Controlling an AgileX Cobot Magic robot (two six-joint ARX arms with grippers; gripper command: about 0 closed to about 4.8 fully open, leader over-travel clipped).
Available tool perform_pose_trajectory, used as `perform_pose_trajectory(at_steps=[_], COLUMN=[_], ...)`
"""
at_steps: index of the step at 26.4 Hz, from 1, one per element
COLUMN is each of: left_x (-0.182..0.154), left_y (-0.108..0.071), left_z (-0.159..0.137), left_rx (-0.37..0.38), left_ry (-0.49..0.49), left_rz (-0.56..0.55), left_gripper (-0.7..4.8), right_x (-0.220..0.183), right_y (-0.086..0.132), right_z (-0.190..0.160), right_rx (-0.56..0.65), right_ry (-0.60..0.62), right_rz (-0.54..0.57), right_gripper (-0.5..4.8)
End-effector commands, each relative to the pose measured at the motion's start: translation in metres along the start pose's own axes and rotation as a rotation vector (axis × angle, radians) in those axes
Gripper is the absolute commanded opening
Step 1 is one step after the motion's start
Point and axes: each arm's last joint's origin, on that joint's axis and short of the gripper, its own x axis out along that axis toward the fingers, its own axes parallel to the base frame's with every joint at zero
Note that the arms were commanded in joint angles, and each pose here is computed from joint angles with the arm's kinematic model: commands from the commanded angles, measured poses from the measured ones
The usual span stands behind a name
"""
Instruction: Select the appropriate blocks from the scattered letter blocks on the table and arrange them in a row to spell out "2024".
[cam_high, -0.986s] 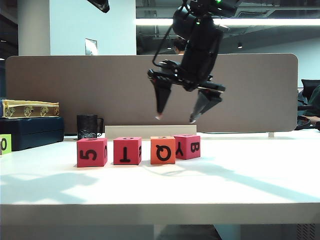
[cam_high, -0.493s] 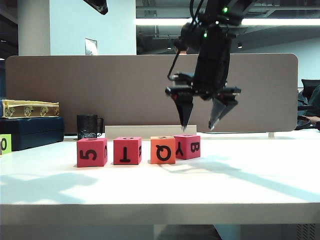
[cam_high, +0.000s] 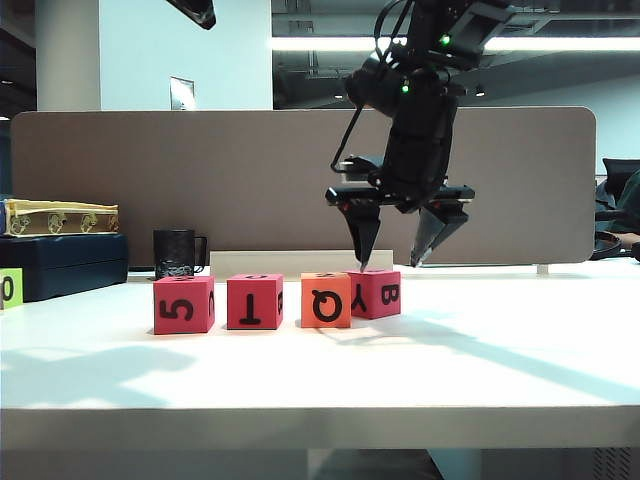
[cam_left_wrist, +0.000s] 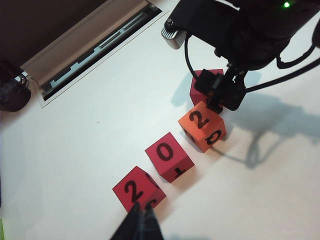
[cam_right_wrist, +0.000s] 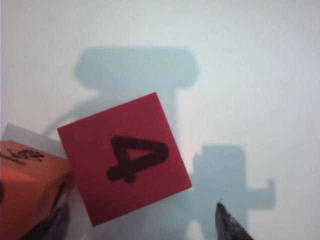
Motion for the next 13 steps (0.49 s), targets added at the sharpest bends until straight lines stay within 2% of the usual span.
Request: perform_pose_trajectory(at_steps=[1,7,8,9,13], left_x=[-0.002,-0.002,-0.002,-0.002,-0.002], left_y=[0.001,0.001,0.001,0.001,0.001], left_z=[0.003,0.003,0.003,0.003,0.003], left_rx=[-0.007,-0.007,-0.007,-0.007,-0.007], left_ry=[-0.020,-0.020,-0.020,-0.020,-0.019], left_rz=[0.002,0.002,0.002,0.002,0.002], left_gripper=[-0.06,-0.06,-0.06,-0.06,-0.06], right_x=[0.001,0.007,0.008,0.010,0.012], right_y=[0.000,-0.001,-0.001,-0.002,-0.009], right_z=[0.000,0.000,0.000,0.000,-0.001], right_rx=[-0.003,0.000,-0.001,0.000,0.002], right_ry=[0.005,0.004,0.004,0.006,0.008], right_rz=[0.010,0.003,-0.005,-0.026,-0.089], right_gripper=[3.67,3.64,3.53,3.05,2.96])
